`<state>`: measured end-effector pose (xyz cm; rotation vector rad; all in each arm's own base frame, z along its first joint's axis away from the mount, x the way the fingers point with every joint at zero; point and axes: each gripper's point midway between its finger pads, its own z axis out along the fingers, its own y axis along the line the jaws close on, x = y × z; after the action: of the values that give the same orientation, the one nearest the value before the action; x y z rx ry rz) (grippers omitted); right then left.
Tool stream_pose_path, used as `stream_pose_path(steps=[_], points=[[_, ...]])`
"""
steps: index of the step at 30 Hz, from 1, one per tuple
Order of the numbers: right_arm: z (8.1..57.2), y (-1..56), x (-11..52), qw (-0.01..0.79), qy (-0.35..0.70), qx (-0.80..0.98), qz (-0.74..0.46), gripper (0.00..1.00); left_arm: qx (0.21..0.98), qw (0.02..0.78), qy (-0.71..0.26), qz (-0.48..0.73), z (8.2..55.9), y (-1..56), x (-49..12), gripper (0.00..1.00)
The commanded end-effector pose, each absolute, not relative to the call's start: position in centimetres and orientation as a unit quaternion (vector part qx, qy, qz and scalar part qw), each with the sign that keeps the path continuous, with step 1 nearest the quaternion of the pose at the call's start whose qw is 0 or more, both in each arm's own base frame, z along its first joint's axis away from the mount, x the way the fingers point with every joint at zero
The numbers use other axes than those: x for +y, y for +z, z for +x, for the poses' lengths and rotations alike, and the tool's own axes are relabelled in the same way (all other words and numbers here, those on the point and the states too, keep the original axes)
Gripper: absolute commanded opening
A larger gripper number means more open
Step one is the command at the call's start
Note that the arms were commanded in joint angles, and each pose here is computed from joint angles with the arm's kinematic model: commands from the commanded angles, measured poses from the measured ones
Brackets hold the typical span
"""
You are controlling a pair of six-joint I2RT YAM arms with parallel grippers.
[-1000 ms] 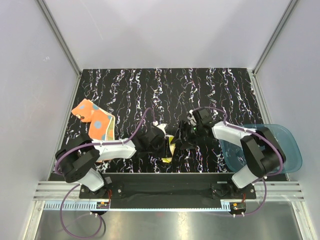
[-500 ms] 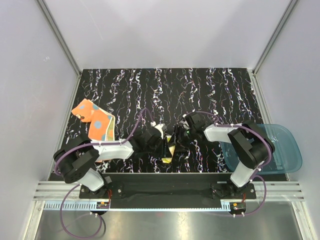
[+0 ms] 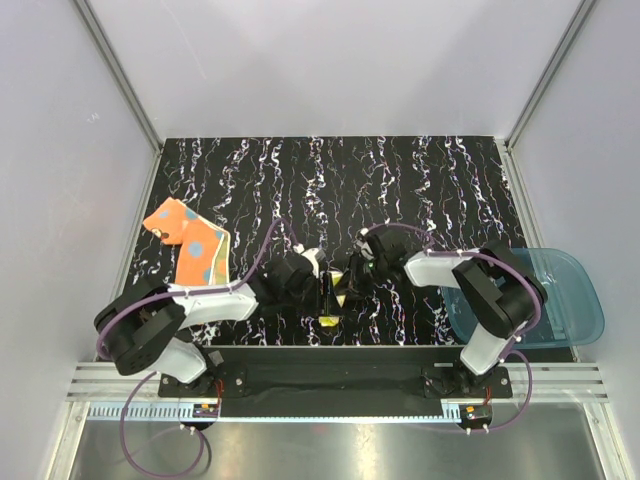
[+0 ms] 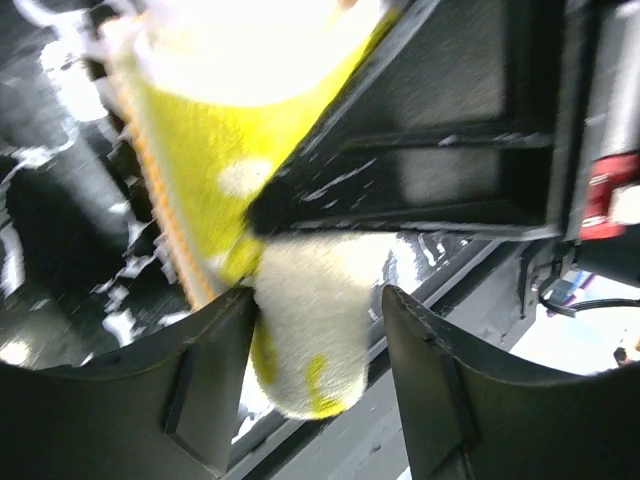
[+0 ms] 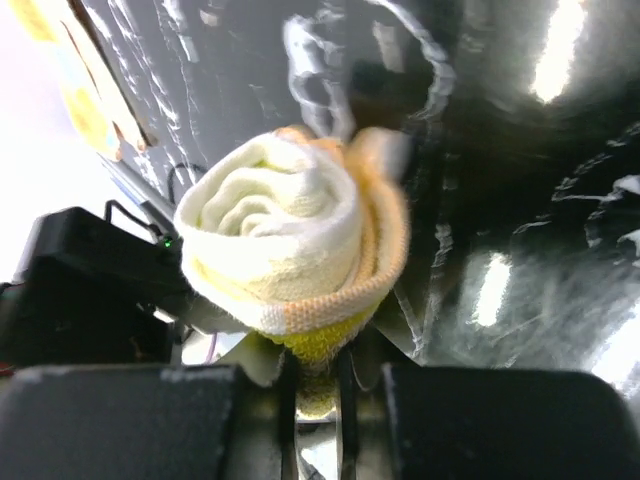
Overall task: Roll the towels
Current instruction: Place the rolled towel into the container
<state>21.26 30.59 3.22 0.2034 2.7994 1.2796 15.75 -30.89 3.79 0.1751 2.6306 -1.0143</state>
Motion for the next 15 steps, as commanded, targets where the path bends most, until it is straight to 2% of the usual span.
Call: stream_pose_path(steps=[1,6,9,15], points=[[24.4,9.1,31.2,0.113,0.413,0.904,0.013,0.0,0.941,0.147,-0.297,0.068,14.6,2.9,-28.1,0.61],[28.8,15.1,26.0,0.182,0.377,0.907,0.044,0.0,0.924,0.198,-0.314,0.087,15.0,7.7,-29.0,0.61],[31.6,20.0,22.4,0.256,0.356,0.897,0.056,0.0,0.915,0.214,-0.327,0.098,15.1,10.2,-30.1,0.63],[31.8,27.2,14.8,0.352,0.257,0.895,0.094,0.0,0.904,0.207,-0.349,0.131,14.5,11.9,-34.5,0.64]])
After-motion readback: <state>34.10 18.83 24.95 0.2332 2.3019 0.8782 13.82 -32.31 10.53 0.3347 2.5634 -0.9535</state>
